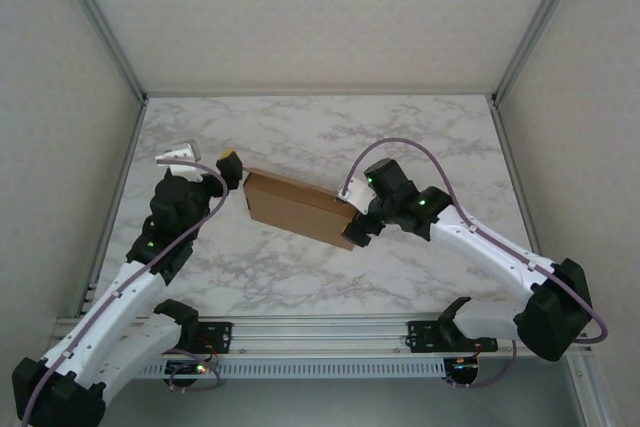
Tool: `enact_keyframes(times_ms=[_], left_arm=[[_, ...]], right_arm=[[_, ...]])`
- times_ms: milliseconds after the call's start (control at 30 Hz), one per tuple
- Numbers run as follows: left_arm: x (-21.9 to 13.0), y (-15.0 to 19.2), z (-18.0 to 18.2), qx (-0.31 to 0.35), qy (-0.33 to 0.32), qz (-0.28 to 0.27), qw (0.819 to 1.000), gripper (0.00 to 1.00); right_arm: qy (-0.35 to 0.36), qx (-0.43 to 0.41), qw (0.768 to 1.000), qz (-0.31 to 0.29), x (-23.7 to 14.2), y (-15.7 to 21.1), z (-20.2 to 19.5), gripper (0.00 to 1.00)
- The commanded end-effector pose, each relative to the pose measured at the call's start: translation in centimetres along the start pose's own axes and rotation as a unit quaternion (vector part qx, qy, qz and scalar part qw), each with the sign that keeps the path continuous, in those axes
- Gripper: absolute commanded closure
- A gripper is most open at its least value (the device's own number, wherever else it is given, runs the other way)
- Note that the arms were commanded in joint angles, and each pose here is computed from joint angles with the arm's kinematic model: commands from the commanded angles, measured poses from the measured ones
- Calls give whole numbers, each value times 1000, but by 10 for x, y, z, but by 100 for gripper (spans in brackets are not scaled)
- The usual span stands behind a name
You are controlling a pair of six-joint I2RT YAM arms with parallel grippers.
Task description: Fold the paper box
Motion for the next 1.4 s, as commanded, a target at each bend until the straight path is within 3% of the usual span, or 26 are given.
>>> enact_keyframes(times_ms=[0, 233, 633, 1000, 1367], left_arm=[[-5, -5, -1, -17, 7, -26, 999, 5], [-8, -4, 0, -21, 10, -34, 999, 5], [-11, -3, 1, -18, 10, -44, 999, 4], [-13, 0, 3, -15, 8, -48, 999, 4], [-12, 1, 5, -19, 2, -53, 998, 4]], right_arm=[[59, -43, 997, 3, 7, 2, -7, 2], [102, -106, 989, -20, 4, -3, -14, 6], [104, -126, 986, -35, 14, -6, -30, 7], [55, -174, 981, -68, 19, -7, -27, 8], [93, -227, 966, -77, 19, 1, -20, 14]])
Point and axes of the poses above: each hand's point on the last joint's axis, 136 mm out from that joint toward the fingers, its own x axis out along the fingers, its own z axis along the line the jaws close on, y = z × x, the point moved 9 cm from there along -x, back along the fingers, and after that the axes turned 4 degrees about x, right-handed, at the moved point
